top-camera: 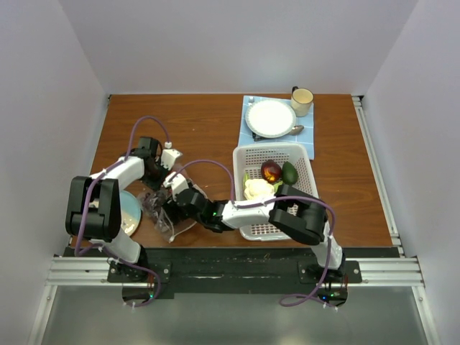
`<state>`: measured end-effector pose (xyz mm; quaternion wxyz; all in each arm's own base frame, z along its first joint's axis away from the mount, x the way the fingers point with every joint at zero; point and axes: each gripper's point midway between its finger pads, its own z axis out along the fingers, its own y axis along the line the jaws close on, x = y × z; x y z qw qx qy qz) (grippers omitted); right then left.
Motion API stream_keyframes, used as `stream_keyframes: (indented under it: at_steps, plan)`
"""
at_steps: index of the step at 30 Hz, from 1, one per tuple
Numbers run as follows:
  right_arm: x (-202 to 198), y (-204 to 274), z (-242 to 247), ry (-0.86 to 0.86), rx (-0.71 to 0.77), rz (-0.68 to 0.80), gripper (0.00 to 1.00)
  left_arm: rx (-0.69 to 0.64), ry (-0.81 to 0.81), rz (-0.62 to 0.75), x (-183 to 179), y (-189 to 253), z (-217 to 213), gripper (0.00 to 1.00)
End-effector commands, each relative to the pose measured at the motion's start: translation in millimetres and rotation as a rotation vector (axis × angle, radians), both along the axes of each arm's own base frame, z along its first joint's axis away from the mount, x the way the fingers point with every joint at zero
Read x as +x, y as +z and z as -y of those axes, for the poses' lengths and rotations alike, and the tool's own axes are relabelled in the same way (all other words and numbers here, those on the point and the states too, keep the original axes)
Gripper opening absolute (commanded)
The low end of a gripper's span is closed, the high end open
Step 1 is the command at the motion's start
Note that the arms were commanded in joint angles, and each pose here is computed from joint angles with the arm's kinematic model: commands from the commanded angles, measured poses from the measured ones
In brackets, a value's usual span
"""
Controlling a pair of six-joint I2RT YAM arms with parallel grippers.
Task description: Open the zip-top bag and remove the fake food
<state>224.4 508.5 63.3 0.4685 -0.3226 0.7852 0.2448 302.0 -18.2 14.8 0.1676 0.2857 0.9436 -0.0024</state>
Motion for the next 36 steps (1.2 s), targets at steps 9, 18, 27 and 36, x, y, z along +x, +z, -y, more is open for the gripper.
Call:
stream_keyframes:
  at_steps: [9,18,27,36]
  plan:
    - [8,-31,-11,-0.029,-0.02,-0.017,0.75,0.005,-0.031,-0.042,-11,1,2,0.0]
    - [-6,-85,29,-0.05,-0.135,-0.068,0.48,0.005,-0.034,-0.032,-9,2,2,0.0]
    - [-10,-57,43,-0.064,-0.092,-0.057,0.02,0.008,-0.025,-0.026,-6,4,1,0.0]
    - [-18,3,79,-0.103,0.002,-0.032,0.0,0.042,0.023,-0.016,6,-3,-18,0.0]
